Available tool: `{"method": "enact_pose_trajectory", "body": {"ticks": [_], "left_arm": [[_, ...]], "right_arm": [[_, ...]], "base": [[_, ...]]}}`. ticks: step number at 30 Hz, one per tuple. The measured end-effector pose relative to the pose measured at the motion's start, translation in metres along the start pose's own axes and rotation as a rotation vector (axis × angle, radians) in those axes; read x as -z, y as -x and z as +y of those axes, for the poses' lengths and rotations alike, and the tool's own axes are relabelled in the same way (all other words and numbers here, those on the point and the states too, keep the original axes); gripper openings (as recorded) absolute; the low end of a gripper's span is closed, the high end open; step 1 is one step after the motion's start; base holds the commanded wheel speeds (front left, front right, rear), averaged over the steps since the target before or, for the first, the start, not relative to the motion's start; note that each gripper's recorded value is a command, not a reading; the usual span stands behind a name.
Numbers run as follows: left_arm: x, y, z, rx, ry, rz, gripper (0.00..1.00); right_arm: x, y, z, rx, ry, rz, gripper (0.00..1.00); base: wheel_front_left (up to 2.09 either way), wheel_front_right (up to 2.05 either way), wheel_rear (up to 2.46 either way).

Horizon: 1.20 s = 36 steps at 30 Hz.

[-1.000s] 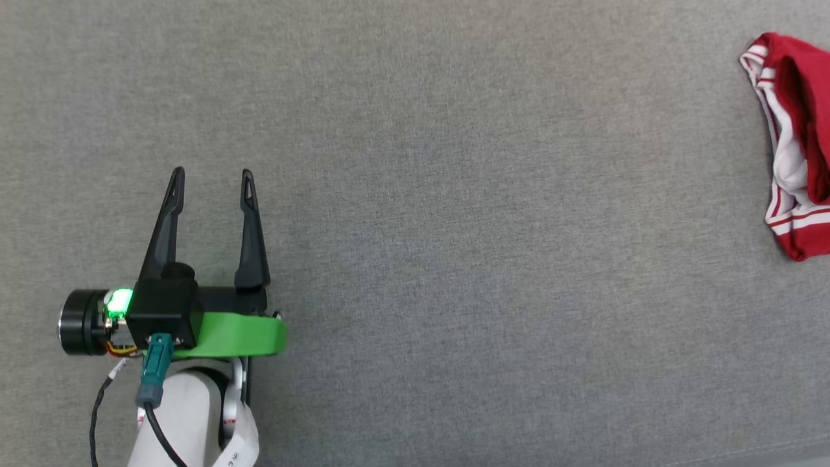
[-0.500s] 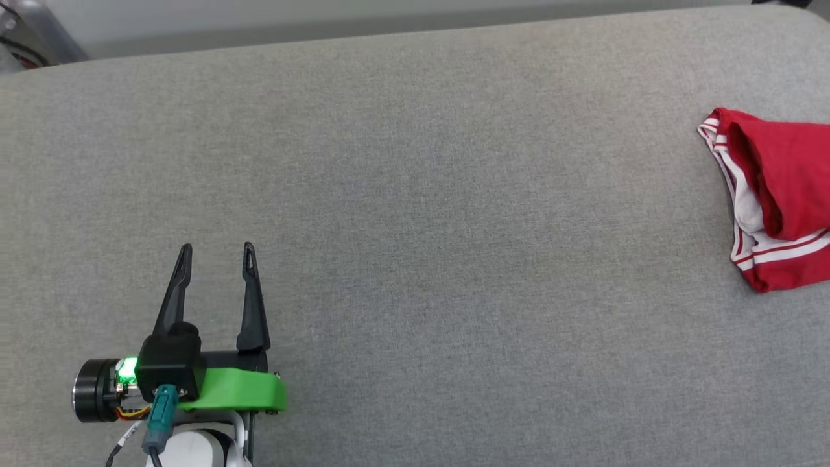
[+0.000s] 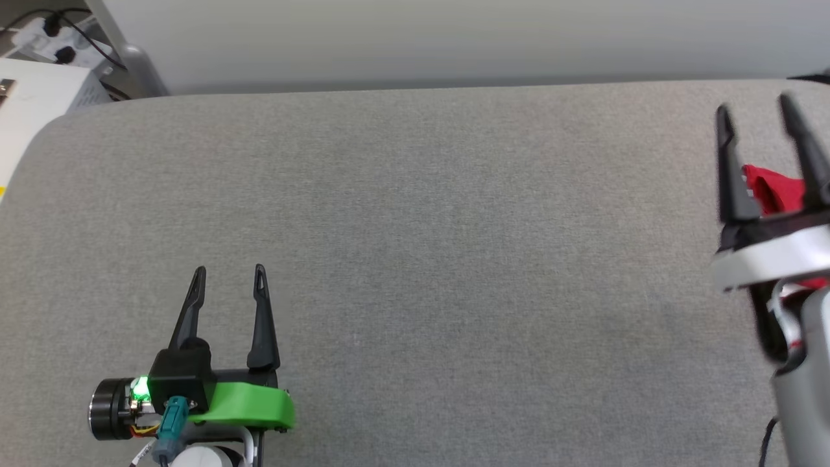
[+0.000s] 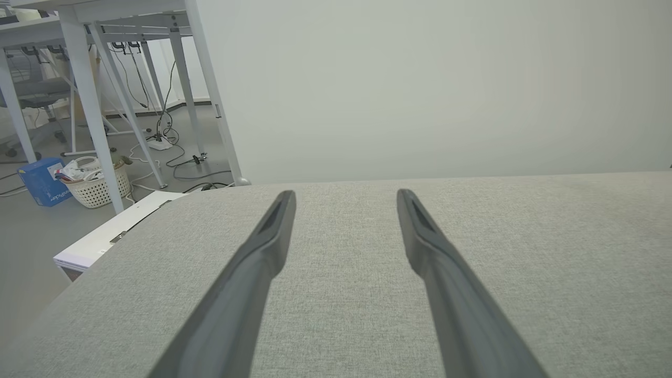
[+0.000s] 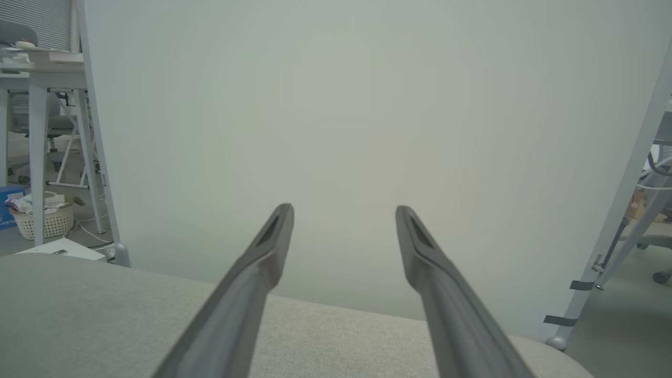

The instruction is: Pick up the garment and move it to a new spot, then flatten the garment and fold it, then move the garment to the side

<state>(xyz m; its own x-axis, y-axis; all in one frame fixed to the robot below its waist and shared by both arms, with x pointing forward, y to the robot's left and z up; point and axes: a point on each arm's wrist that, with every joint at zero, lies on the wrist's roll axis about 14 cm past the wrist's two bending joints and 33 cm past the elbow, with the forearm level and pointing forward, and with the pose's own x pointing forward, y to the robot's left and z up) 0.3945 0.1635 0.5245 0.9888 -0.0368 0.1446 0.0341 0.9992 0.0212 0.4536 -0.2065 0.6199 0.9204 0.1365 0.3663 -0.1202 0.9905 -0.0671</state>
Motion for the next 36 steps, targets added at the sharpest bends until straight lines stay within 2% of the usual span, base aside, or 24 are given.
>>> {"method": "enact_pose_trajectory", "body": {"ticks": [7,13,22,33,34,36], "left_arm": [[-0.006,0.011,0.012,-0.035,0.007,-0.007,1.00],[-0.012,0.018,0.016,-0.051,0.022,-0.019,1.00],[-0.008,0.031,0.016,-0.049,0.032,-0.002,1.00],[-0.009,0.037,0.018,-0.047,0.035,-0.001,1.00],[-0.009,0.038,0.018,-0.047,0.035,0.000,0.00],[-0.009,0.037,0.018,-0.046,0.034,0.001,0.00]], "right_arm": [[0.035,0.036,0.035,-0.012,-0.113,0.108,1.00],[0.052,0.068,0.044,0.011,-0.153,0.182,1.00],[0.058,0.103,0.054,0.022,-0.173,0.232,1.00],[0.055,0.113,0.057,0.032,-0.185,0.242,1.00],[0.055,0.112,0.058,0.031,-0.187,0.240,0.00],[0.055,0.112,0.058,0.031,-0.188,0.240,0.00]], "base": [[0.00,0.00,0.00],[0.00,0.00,0.00],[0.00,0.00,0.00],[0.00,0.00,0.00],[0.00,0.00,0.00],[0.00,0.00,0.00]]}}
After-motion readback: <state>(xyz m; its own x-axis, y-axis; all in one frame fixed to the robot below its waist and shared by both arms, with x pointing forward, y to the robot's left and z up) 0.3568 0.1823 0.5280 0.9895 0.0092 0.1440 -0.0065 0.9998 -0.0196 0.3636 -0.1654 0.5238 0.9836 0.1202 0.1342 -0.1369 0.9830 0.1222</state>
